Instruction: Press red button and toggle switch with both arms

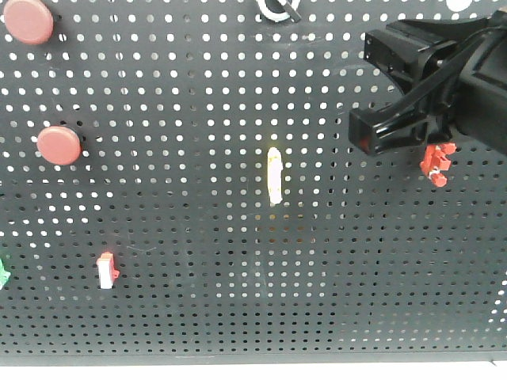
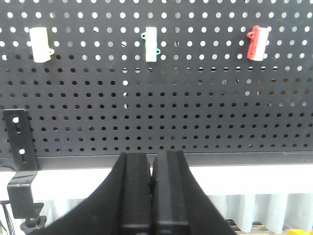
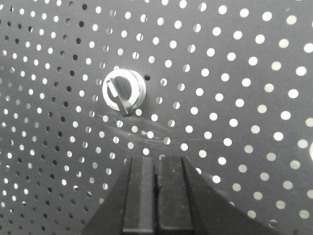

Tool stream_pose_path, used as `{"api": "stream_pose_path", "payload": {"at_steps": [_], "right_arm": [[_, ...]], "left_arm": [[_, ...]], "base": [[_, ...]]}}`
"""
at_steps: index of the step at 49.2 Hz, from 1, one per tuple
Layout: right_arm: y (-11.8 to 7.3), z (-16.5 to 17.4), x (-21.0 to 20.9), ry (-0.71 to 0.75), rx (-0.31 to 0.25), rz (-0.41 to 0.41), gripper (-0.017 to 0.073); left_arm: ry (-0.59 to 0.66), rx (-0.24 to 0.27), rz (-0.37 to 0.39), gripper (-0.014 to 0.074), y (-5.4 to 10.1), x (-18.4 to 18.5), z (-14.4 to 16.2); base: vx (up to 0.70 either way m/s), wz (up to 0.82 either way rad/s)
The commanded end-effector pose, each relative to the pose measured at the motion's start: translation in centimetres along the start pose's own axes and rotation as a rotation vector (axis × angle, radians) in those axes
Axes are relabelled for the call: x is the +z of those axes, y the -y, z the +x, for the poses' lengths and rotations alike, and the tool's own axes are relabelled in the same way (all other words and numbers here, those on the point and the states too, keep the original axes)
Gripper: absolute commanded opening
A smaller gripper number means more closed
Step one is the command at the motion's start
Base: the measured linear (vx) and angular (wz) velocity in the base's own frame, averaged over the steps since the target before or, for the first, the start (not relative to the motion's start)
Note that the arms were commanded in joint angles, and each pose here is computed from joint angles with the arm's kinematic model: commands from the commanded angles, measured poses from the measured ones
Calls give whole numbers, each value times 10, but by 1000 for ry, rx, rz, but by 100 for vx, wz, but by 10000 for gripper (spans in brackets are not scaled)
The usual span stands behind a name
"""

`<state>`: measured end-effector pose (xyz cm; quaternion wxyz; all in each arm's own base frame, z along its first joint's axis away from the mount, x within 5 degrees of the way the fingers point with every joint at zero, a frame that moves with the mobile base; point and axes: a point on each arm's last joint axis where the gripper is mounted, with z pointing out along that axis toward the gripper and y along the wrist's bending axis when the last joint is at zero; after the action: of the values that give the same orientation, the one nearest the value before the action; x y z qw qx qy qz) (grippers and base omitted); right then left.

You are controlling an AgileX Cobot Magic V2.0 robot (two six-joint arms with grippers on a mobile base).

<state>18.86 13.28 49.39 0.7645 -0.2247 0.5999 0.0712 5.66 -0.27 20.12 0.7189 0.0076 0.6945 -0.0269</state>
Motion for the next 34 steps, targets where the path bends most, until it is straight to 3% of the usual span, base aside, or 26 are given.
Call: {"api": "stream_pose_path", "payload": {"at_steps": [1,26,34], "right_arm": [[5,-14,-7,59,-20,0,0],[5,-14,-7,59,-20,0,0],[12,-16,-18,52,-13,40,0]], "left_arm": [[52,-19,3,2,0,0,2],[52,-19,3,2,0,0,2],[52,-19,3,2,0,0,2]], "base": [[0,0],[0,0],[0,0]]}}
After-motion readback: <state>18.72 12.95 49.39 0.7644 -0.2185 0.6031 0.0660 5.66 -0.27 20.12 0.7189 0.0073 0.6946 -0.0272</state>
